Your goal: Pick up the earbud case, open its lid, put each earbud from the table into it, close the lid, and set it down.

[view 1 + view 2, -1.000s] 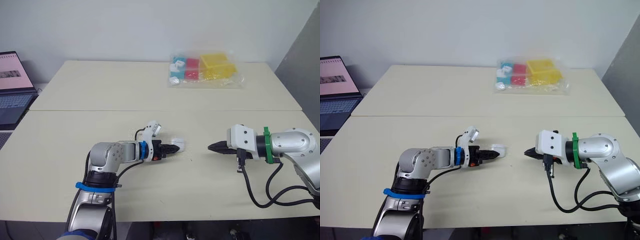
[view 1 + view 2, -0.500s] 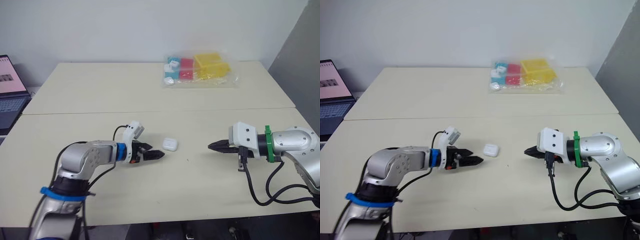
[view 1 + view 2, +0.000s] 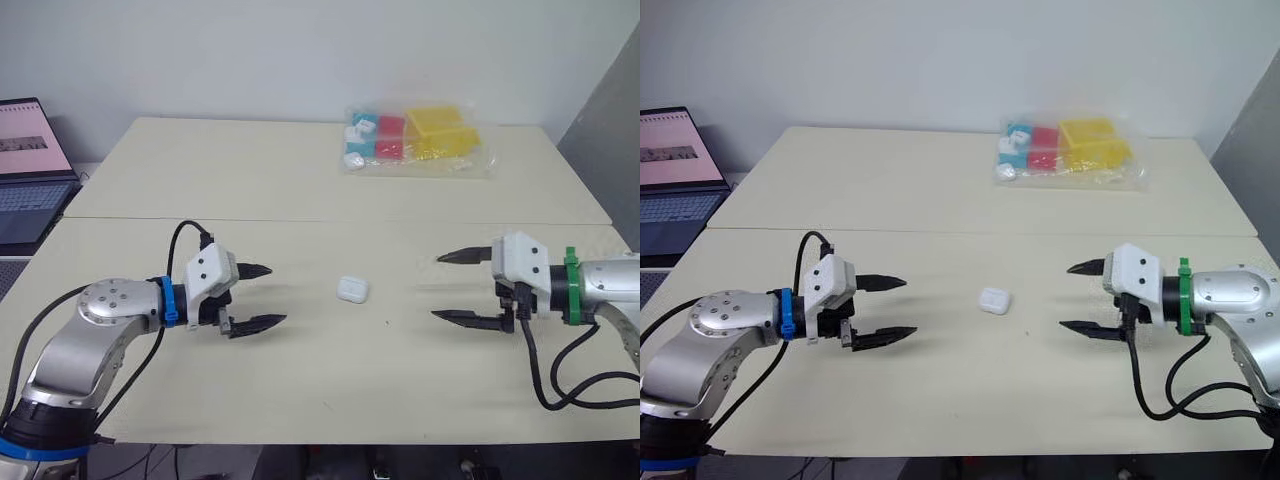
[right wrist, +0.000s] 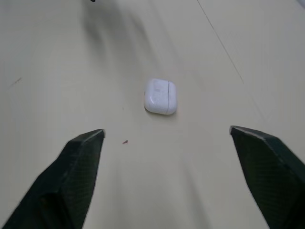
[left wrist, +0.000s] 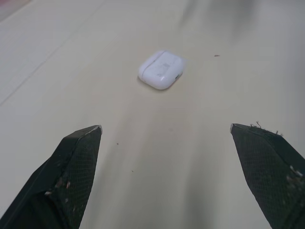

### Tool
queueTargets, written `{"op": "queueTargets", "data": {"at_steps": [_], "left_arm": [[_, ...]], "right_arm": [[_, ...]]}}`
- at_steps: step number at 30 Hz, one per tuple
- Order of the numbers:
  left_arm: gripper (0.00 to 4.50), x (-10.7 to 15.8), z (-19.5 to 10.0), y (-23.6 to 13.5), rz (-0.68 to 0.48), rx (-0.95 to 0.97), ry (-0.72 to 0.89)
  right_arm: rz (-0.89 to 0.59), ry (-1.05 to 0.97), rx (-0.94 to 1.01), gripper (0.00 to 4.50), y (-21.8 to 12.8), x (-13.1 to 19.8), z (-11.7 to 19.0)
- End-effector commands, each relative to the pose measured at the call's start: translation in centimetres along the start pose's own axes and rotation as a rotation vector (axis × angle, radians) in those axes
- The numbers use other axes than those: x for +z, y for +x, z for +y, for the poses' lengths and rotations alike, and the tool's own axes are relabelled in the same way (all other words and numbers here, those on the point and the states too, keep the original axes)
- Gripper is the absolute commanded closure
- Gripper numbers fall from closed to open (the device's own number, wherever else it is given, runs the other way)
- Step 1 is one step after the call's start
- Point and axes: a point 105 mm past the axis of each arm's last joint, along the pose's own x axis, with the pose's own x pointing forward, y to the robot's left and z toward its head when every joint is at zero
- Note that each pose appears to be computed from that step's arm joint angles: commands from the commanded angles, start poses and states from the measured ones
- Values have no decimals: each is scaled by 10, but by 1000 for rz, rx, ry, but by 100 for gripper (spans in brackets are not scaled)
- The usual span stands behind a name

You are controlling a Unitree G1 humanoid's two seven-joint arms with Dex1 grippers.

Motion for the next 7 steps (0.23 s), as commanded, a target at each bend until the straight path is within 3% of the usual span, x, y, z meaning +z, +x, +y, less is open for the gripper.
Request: {"op": "queueTargets", "data": {"at_steps": [1,7], "left_arm": [[0,8,3,-11,16,44,81],[0,6,4,-15,4,61,73]], "right_arm": [[-42,-55,-12,2,-10,12,1],[-31,-47,-8,2,-9,2,1]]}}
